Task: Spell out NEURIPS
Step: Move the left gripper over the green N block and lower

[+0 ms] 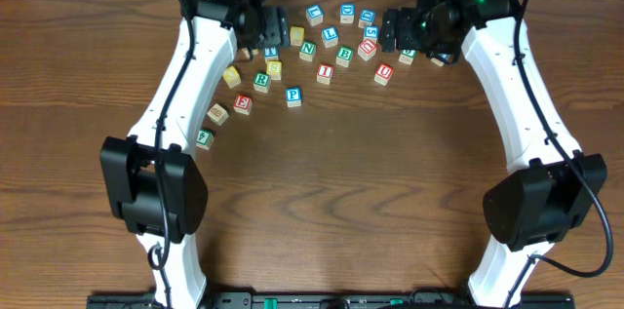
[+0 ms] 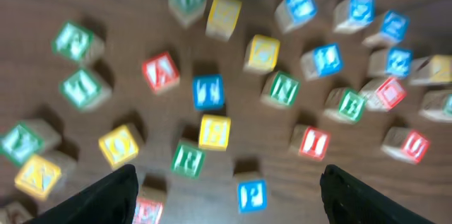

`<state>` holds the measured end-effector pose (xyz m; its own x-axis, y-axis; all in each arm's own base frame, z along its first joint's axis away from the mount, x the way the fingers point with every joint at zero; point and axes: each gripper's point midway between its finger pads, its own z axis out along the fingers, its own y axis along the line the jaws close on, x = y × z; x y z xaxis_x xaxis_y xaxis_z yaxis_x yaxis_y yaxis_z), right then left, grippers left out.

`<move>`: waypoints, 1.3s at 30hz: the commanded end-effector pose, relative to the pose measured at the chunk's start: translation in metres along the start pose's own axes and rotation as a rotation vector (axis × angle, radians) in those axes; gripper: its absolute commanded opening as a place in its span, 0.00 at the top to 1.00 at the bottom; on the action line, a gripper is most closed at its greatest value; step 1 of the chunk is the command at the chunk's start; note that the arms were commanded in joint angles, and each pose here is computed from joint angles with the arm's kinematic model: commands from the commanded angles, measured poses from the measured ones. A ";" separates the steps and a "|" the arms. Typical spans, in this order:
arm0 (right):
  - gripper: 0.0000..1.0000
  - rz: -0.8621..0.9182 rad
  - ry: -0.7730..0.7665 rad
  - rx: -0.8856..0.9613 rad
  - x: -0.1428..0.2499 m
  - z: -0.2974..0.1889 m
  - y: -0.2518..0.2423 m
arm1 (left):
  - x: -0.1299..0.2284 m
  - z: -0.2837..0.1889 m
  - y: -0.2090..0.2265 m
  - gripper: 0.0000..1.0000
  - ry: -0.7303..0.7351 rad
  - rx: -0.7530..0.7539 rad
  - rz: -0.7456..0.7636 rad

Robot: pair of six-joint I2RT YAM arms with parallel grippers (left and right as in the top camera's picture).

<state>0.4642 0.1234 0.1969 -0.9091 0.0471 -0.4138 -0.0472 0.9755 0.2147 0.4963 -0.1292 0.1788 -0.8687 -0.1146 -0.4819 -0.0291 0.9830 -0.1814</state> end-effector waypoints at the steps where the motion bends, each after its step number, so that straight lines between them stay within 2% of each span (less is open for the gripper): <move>1: 0.08 0.033 -0.003 0.021 -0.004 -0.001 -0.012 | -0.020 0.000 -0.020 0.18 -0.046 0.019 0.087; 7: 0.08 0.050 0.024 0.034 0.002 -0.001 -0.021 | -0.025 0.034 -0.046 0.19 -0.047 0.023 0.146; 9: 0.08 0.052 0.036 0.038 0.005 -0.002 -0.022 | -0.021 0.050 -0.046 0.22 -0.042 -0.003 0.154; 19: 0.07 0.051 0.055 0.076 0.010 -0.002 -0.029 | 0.012 0.110 -0.045 0.24 0.064 -0.031 0.176; 39: 0.05 0.050 0.051 0.095 0.010 -0.002 -0.032 | 0.025 0.133 -0.056 0.24 0.059 -0.020 0.228</move>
<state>0.4531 0.0963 0.1883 -0.9314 0.0739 -0.3564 0.0186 0.9875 0.1562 0.5427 -0.2112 0.0768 -0.8743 0.1014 -0.4746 0.1584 0.9840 -0.0817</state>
